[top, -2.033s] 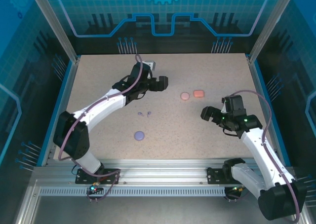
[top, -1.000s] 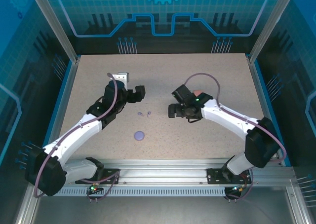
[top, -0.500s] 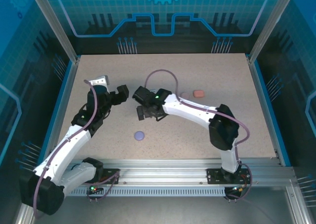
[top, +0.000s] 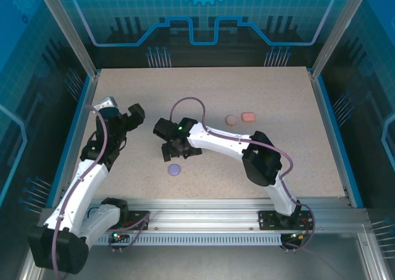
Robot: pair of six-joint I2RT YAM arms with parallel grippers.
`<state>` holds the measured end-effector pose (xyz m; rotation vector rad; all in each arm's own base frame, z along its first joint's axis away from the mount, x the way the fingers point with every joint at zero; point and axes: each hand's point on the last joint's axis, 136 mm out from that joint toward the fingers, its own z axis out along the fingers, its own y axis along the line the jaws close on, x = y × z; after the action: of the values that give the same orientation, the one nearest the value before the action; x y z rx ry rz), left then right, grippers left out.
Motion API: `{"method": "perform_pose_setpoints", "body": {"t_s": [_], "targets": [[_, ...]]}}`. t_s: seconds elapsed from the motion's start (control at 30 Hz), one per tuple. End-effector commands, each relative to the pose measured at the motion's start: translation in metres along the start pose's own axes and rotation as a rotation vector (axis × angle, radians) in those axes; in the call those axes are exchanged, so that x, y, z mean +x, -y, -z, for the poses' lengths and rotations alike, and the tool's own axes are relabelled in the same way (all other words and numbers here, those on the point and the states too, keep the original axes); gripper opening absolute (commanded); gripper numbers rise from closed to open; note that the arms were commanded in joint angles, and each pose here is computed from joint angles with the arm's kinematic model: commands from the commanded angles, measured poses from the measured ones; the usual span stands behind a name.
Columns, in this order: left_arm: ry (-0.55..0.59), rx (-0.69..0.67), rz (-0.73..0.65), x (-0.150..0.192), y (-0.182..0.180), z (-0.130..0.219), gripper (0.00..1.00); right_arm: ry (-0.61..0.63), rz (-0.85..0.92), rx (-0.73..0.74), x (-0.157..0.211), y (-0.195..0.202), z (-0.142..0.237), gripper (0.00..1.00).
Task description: Insert the wireless bluetooth earbuds into the charging case
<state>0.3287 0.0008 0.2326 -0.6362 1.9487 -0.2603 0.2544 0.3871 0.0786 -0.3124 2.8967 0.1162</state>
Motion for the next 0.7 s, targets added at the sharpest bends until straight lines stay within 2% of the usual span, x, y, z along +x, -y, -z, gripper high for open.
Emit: {"method": "perform_pose_setpoints", "body": {"t_s": [0.0,0.33,0.67], "targets": [[-0.02,-0.014,0.053,0.007,-0.01,0.001,0.99,-0.054,-0.023,-0.007,0.018,-0.016,-0.009,0.95],[-0.021,-0.017,0.088,0.013,-0.017,-0.002,0.99,-0.082,-0.21,0.019,0.037,-0.034,-0.034,0.88],[-0.023,-0.007,0.107,0.018,-0.018,-0.004,0.99,-0.069,-0.294,0.126,0.043,-0.031,-0.048,0.84]]}}
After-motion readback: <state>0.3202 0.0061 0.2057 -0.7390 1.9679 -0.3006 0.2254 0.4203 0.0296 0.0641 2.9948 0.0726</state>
